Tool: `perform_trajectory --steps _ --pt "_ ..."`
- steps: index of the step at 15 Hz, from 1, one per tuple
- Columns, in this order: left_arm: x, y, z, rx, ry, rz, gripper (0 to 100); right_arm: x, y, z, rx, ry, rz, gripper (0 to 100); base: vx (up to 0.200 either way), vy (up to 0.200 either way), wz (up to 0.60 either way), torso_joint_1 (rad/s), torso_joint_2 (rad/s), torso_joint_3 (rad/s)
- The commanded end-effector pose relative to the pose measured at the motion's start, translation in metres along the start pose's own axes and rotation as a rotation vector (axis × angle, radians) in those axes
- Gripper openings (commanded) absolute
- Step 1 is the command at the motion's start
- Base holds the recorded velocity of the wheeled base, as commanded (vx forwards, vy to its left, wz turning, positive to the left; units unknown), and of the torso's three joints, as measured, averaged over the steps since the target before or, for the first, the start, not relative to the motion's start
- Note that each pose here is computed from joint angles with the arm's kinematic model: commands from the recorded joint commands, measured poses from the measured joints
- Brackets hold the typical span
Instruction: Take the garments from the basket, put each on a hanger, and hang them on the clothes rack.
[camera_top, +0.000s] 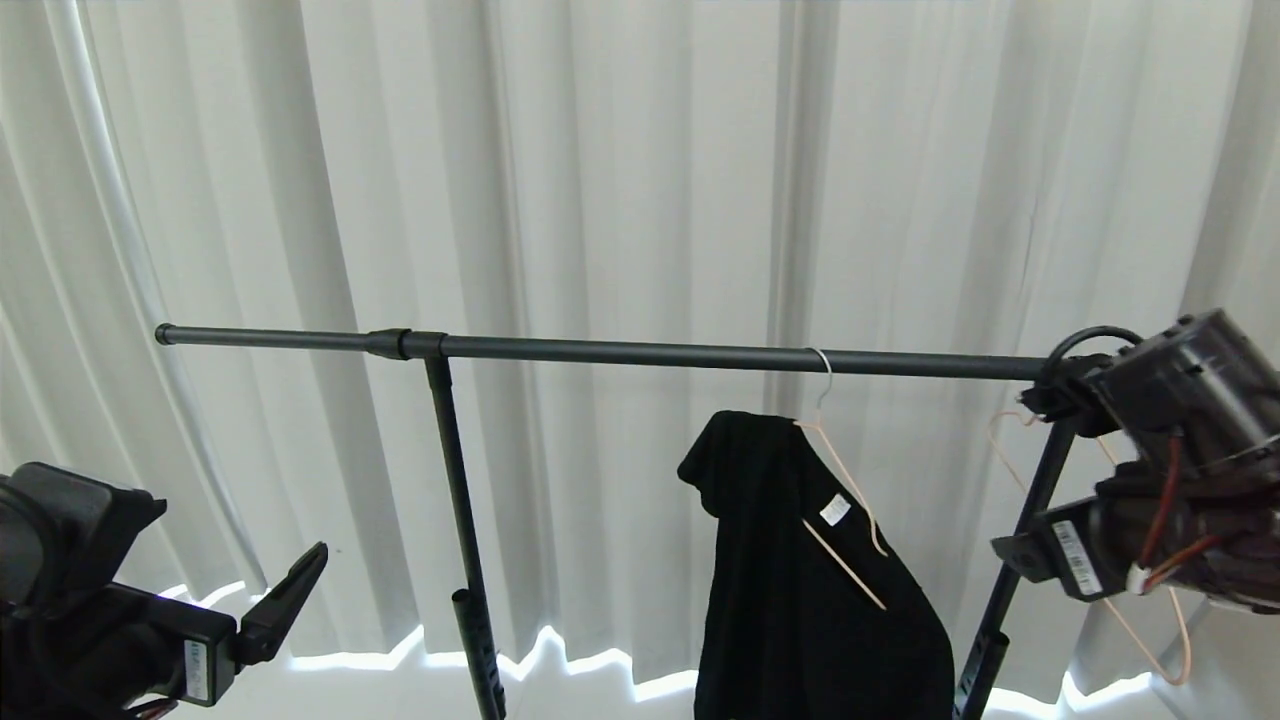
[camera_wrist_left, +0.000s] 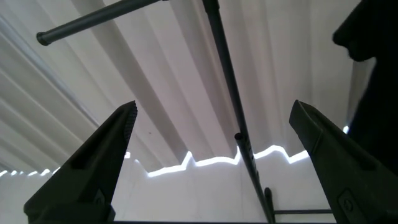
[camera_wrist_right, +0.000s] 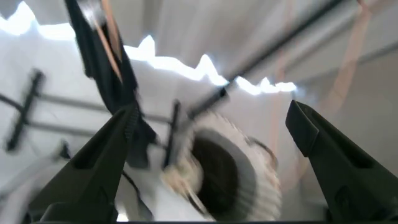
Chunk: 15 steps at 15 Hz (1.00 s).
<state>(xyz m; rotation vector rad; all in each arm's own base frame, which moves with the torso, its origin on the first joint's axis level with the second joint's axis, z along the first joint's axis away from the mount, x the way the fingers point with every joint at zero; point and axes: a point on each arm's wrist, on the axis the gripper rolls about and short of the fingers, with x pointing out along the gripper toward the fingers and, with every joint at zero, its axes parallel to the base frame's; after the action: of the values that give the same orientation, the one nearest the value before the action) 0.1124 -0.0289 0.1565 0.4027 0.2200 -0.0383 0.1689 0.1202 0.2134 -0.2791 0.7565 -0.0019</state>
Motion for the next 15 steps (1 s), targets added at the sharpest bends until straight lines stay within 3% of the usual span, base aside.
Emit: perform_trajectory --steps 1,4,7,11,15 --pt "0.001 0.002 -0.001 0.003 0.007 0.015 100 -0.036 -0.035 -0.018 0.044 -0.036 -0.013 100 0.0 0.0 0.0 0.0 0.0 0.0" --pt "0.001 0.001 -0.001 0.002 0.009 0.014 100 -0.047 -0.058 -0.042 0.013 -0.047 -0.07 100 -0.133 0.0 0.0 -0.003 0.0 0.002" --pt "0.001 0.001 -0.003 0.005 0.018 0.011 100 -0.053 -0.07 -0.055 -0.026 -0.055 -0.1 100 -0.2 0.0 0.0 0.006 0.01 0.002" --pt "0.001 0.001 -0.003 0.005 0.019 0.01 100 -0.051 -0.073 -0.057 -0.006 -0.048 -0.122 100 -0.2 0.0 0.0 -0.004 0.0 0.005" --pt "-0.002 -0.001 -0.011 0.002 0.033 0.002 100 -0.049 -0.076 -0.055 0.026 -0.055 -0.145 100 0.0 0.0 0.0 0.0 0.0 0.0"
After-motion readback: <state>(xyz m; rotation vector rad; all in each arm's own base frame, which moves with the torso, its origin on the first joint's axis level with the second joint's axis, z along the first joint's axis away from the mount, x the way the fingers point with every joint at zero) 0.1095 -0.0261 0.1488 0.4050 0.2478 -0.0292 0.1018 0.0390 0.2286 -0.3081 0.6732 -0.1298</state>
